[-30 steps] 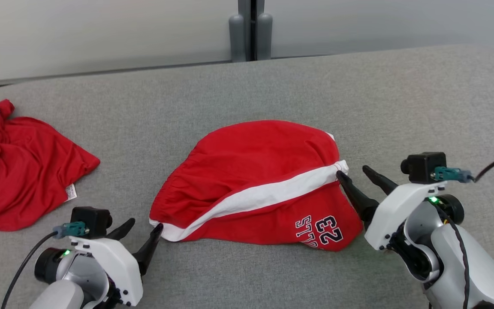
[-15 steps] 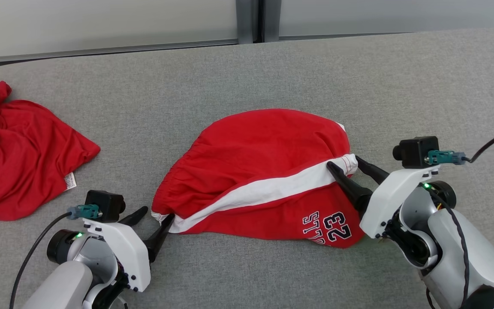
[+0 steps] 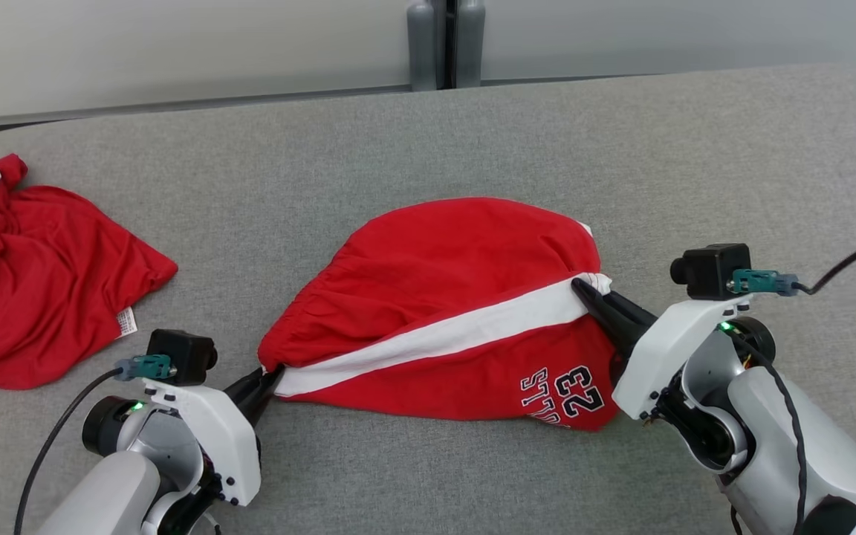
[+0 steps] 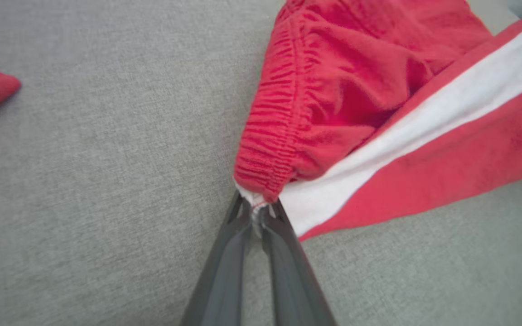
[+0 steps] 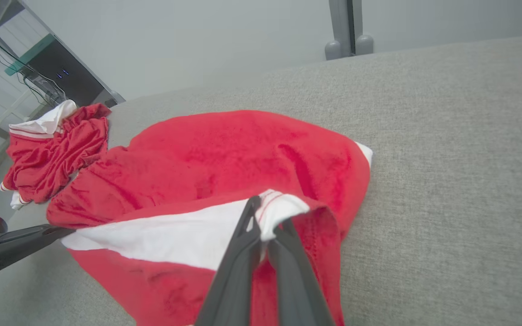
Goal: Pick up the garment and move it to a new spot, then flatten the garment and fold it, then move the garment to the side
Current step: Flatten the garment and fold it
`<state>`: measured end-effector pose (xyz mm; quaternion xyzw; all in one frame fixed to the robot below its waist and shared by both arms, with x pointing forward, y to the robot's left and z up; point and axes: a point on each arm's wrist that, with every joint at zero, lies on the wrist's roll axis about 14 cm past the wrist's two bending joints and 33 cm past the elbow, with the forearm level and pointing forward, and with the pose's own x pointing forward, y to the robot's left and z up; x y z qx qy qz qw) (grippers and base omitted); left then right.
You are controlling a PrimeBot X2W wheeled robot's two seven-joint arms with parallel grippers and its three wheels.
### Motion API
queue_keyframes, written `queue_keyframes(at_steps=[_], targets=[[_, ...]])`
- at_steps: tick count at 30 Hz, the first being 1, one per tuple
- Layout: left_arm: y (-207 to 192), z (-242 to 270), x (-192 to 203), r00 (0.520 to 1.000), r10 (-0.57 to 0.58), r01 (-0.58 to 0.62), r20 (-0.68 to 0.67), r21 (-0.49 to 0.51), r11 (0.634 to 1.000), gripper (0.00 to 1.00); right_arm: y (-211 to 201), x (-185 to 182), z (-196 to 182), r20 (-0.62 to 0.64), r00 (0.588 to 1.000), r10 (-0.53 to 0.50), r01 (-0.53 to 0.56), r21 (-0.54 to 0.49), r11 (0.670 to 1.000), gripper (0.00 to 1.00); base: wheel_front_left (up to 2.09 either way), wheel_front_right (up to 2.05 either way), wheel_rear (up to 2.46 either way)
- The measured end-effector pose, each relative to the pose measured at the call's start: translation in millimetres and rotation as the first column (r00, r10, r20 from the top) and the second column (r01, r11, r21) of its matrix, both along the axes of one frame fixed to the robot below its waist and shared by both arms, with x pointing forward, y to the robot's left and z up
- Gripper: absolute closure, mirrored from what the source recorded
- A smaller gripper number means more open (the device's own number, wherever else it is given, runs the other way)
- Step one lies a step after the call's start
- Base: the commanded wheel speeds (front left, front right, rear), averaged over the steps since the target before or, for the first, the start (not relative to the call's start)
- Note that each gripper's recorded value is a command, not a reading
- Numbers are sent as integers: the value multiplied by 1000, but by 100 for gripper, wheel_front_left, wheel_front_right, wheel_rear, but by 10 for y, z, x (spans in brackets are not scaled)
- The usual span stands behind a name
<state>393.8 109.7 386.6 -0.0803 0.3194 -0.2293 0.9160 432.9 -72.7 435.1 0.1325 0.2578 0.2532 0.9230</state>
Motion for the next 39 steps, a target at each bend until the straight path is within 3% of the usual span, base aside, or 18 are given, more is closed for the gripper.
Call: queue_keyframes(at_steps=[9, 16, 23, 27, 30, 39], targets=[[-85, 380, 163, 996, -25, 28, 88, -36, 999, 100, -82, 163, 579, 191, 980, -56, 40, 92, 995, 100, 0, 0, 0], [-147, 895, 902, 990, -64, 65, 129, -3, 998, 100, -169, 690, 1210, 365, 927, -82, 30, 146, 989, 100, 0, 0, 0], [-287, 1409, 1833, 993, -59, 60, 106, -9, 998, 100, -284, 1404, 1843, 555, 826, -98, 16, 150, 989, 100, 0, 0, 0], [-406, 1721, 2307, 989, -20, 32, 149, -80, 996, 100, -360, 1771, 2142, 641, 761, -98, 26, 122, 992, 100, 0, 0, 0], [-338, 1881, 2645, 977, 12, -5, 211, -37, 999, 100, -422, 1989, 2261, 675, 730, -104, 41, 108, 993, 100, 0, 0, 0], [-464, 2186, 3147, 947, 39, -28, 320, -38, 999, 100, -557, 2319, 2711, 773, 623, -119, 74, 93, 993, 100, 0, 0, 0]])
